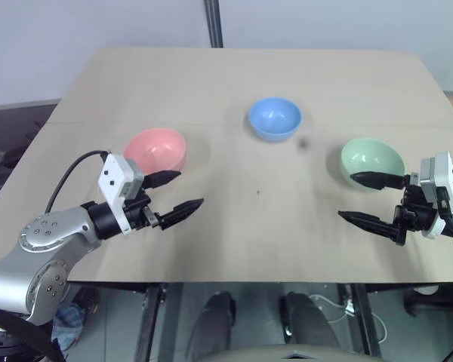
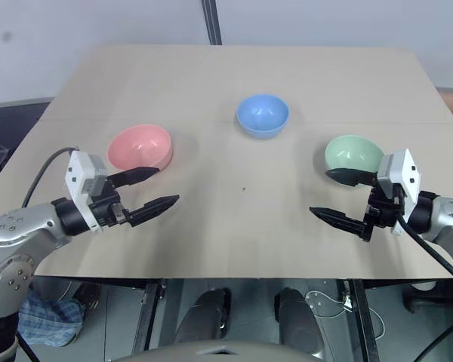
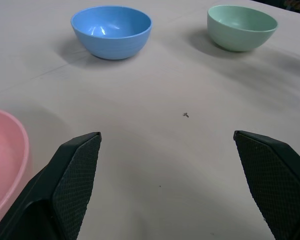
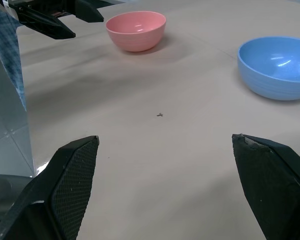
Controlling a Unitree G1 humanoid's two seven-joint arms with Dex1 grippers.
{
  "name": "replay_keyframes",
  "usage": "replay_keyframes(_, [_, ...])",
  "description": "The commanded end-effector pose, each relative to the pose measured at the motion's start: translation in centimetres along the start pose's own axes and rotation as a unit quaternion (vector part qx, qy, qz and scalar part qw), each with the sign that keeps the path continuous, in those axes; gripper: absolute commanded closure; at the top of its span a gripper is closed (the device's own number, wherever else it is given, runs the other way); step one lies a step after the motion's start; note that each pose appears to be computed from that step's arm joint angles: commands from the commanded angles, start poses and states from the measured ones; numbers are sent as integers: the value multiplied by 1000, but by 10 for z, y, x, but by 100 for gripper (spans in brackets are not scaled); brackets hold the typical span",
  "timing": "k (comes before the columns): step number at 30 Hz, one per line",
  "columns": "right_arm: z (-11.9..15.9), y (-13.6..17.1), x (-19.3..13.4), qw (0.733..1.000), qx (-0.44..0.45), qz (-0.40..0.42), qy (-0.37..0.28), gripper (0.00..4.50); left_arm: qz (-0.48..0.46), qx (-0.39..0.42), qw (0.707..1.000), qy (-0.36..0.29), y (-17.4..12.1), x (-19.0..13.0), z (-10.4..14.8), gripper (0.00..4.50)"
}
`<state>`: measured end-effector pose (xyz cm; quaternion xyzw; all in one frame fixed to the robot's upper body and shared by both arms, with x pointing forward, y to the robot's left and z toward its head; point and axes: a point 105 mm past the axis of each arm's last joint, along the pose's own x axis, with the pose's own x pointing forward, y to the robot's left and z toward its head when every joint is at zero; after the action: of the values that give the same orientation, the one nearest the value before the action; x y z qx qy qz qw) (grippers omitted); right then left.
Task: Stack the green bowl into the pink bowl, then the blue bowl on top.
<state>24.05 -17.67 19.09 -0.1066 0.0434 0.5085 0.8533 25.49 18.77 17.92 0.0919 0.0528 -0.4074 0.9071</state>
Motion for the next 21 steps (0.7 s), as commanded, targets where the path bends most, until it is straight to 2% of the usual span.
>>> replay_keyframes(1, [12, 2, -4, 1000, -26, -2, -15, 3, -1, 20, 1000, -14, 0, -1, 10, 0])
replay_keyframes(21, [11, 4, -4, 1000, -25, 2, -16, 3, -3, 16, 1000, -21, 1, -1, 12, 0])
